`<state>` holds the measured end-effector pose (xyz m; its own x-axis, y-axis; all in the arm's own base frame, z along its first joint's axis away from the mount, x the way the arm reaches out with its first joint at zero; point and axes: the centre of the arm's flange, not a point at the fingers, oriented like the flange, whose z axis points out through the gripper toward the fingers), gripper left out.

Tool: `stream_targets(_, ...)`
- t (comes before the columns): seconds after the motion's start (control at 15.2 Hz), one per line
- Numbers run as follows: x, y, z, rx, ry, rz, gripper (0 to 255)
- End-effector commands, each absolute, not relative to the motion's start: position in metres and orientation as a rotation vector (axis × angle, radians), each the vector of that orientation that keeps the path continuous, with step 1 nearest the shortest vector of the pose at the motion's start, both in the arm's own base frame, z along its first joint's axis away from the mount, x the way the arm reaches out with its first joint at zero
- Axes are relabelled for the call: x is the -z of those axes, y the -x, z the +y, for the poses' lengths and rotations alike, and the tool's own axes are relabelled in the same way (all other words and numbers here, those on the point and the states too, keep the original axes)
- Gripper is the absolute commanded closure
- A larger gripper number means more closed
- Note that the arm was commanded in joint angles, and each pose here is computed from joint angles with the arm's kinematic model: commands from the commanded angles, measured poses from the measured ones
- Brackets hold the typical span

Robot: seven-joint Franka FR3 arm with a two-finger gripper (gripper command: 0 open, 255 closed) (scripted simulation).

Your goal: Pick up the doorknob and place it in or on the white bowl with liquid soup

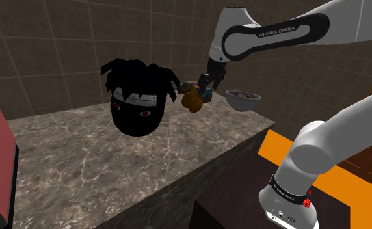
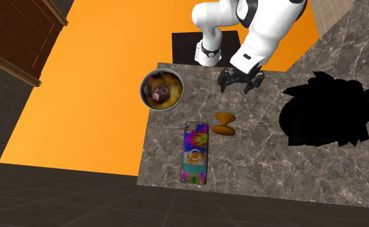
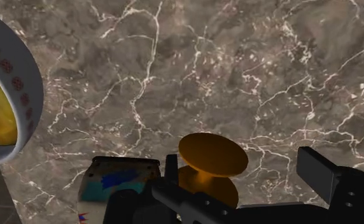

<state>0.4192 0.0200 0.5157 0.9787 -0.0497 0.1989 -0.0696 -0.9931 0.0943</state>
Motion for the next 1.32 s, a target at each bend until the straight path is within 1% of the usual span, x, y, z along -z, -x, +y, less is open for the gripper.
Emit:
stream_targets(0.0, -0.497, -0.437, 0.021, -0.333, -3.005, -0.081, 0)
stream_targets(0.4, -0.449, -0.491, 0.024, -0.411, -2.948, -0.058, 0)
stream_targets(0.86, -0.414, -0.501, 0.018, -0.411, -2.948, -0.058, 0)
stream_targets(1.25, -0.411, -0.502, 0.018, -0.411, -2.948, -0.058, 0)
